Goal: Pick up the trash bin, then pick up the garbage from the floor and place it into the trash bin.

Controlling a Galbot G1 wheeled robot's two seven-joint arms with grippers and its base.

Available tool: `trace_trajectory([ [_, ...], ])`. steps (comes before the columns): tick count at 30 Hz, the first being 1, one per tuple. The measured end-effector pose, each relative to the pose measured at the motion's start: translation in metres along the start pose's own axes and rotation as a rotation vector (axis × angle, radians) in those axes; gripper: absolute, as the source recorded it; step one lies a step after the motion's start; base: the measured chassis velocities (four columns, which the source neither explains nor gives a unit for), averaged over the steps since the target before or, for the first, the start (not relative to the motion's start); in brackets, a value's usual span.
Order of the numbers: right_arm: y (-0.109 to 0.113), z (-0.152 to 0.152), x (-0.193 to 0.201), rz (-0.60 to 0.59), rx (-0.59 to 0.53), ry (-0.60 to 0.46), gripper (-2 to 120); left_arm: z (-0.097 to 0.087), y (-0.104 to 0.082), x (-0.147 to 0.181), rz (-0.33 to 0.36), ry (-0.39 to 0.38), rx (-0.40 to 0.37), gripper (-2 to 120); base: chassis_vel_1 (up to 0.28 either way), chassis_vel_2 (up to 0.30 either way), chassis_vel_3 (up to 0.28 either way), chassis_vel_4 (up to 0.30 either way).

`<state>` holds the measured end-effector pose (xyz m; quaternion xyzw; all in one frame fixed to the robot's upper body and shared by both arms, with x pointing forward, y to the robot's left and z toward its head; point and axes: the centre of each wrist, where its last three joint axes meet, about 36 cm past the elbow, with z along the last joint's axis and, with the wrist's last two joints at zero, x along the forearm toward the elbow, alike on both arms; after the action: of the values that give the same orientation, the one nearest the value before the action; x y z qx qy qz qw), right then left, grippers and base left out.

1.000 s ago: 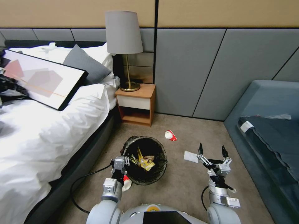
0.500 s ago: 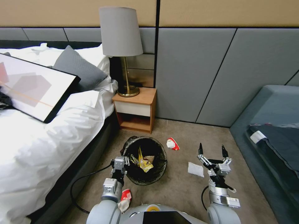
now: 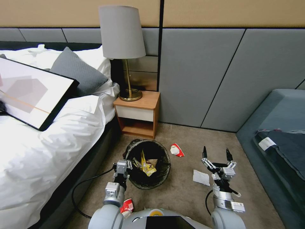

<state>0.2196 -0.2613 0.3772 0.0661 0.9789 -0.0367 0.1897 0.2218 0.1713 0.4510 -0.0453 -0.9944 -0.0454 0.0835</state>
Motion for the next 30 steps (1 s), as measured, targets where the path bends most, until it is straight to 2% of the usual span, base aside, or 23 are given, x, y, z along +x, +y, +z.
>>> trace_trajectory([
  [30,0.0002,0.0001,-0.0016,0.0,0.0,0.0,100,0.0,0.0,0.0,0.0,0.0,0.0,1,0.0,0.0,0.0,0.0],
])
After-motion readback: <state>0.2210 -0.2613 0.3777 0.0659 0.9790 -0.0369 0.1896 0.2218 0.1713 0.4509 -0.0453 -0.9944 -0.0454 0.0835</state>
